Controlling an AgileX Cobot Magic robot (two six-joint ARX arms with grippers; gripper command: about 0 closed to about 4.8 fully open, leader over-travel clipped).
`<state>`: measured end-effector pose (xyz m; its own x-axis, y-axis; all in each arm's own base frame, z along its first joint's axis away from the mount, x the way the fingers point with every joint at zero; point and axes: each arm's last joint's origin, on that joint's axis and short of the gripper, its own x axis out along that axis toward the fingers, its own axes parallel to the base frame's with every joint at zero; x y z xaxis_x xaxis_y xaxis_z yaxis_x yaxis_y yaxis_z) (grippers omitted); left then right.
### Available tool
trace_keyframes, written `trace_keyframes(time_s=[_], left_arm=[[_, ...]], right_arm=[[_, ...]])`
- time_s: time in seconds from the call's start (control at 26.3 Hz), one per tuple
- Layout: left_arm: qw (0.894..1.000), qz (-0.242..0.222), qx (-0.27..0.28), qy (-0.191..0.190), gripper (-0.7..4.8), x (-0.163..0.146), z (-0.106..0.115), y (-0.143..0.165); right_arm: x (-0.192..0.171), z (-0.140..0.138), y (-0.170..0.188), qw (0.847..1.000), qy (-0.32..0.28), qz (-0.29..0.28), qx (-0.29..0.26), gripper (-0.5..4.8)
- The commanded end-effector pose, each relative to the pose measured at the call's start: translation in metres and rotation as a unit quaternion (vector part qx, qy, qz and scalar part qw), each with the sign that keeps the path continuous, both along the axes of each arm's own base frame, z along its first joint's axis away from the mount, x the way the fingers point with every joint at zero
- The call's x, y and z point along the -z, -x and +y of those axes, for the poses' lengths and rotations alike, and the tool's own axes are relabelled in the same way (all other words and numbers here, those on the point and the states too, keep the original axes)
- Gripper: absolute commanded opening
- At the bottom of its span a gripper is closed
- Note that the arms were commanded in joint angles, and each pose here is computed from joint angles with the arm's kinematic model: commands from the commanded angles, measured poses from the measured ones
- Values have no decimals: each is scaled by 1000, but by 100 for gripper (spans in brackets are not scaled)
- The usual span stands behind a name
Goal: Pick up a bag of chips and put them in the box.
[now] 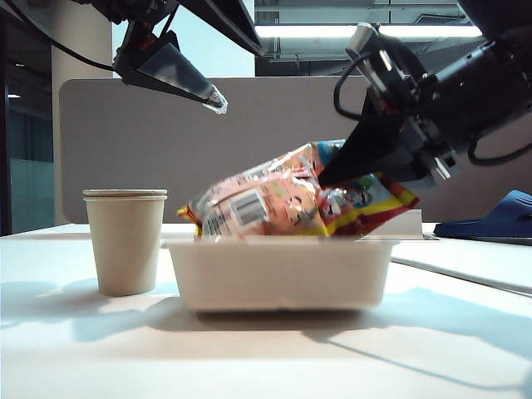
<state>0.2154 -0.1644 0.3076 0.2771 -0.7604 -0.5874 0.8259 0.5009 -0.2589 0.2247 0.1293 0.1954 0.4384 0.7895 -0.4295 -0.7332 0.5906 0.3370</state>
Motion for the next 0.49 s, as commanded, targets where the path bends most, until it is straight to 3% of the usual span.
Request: trace_keyframes(time_s=[0.04,0.49], left_arm=[[1000,-7,3,7,404,-3,-1,0],[1000,-9,2,8,404,-3,-1,0]], right_arm=[[4,2,-3,1000,1,6,1,75],[6,3,-4,1000,1,4,4,75]])
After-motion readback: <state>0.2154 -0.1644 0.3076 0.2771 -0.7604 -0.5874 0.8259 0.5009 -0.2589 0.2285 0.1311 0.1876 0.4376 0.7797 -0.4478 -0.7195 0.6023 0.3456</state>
